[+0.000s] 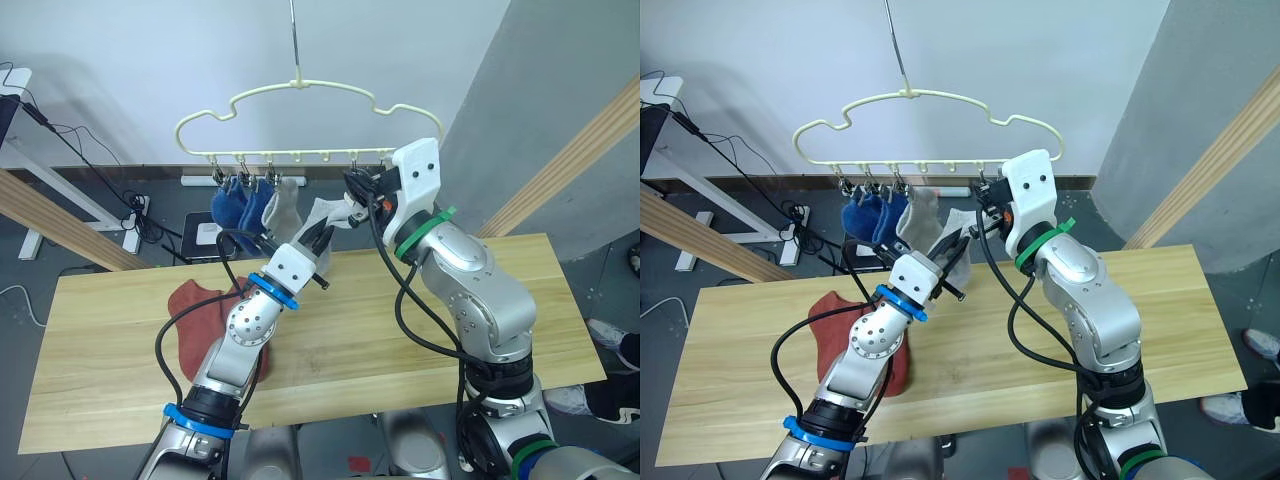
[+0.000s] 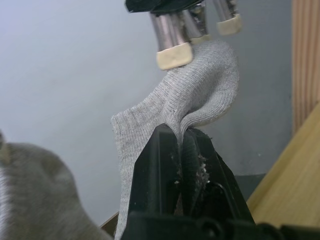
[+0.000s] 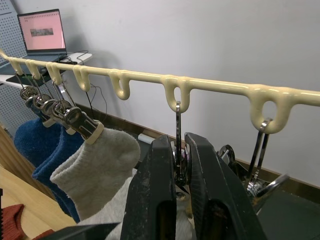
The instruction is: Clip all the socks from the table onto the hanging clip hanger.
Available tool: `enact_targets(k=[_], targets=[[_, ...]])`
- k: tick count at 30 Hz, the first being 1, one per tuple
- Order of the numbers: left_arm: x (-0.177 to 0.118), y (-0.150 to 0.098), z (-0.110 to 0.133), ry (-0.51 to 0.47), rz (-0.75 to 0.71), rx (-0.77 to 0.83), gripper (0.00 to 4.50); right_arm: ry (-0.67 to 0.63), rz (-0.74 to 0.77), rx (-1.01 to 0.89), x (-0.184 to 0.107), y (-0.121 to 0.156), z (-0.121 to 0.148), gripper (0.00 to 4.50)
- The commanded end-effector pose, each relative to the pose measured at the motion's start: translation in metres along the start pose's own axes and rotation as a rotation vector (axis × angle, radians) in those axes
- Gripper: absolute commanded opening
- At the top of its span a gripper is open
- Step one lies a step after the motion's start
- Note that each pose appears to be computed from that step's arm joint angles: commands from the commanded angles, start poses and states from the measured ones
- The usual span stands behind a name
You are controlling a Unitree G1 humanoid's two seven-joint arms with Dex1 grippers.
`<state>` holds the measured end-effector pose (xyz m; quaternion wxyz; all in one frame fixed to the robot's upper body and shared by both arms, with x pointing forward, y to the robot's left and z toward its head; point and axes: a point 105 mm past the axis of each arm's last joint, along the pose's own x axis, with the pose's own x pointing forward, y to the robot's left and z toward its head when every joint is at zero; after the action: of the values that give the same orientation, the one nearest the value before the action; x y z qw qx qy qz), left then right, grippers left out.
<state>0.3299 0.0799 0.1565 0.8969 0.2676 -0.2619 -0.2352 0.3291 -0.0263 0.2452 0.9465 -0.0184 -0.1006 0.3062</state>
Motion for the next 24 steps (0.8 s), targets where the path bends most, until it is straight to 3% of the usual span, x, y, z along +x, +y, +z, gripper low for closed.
enact_targets(k=[1, 6, 13, 17, 24], targets=[[0.004, 0.003, 0.010, -0.041, 0.022, 0.001, 0.00, -0.051, 0.014, -0.001, -0.004, 0.004, 0.014, 0.05], [0.007, 0.003, 0.012, -0.046, 0.029, -0.005, 0.00, -0.051, 0.018, 0.016, -0.004, 0.005, 0.014, 0.05], [0.007, 0.003, 0.012, -0.045, 0.032, -0.007, 0.00, -0.052, 0.025, 0.025, -0.006, 0.005, 0.016, 2.49], [0.005, 0.002, 0.010, -0.040, 0.023, -0.007, 0.00, -0.060, 0.055, 0.006, -0.015, 0.005, 0.019, 2.49], [0.000, -0.004, 0.009, -0.031, -0.033, -0.069, 1.94, -0.036, 0.142, -0.099, -0.040, 0.005, 0.017, 2.54]])
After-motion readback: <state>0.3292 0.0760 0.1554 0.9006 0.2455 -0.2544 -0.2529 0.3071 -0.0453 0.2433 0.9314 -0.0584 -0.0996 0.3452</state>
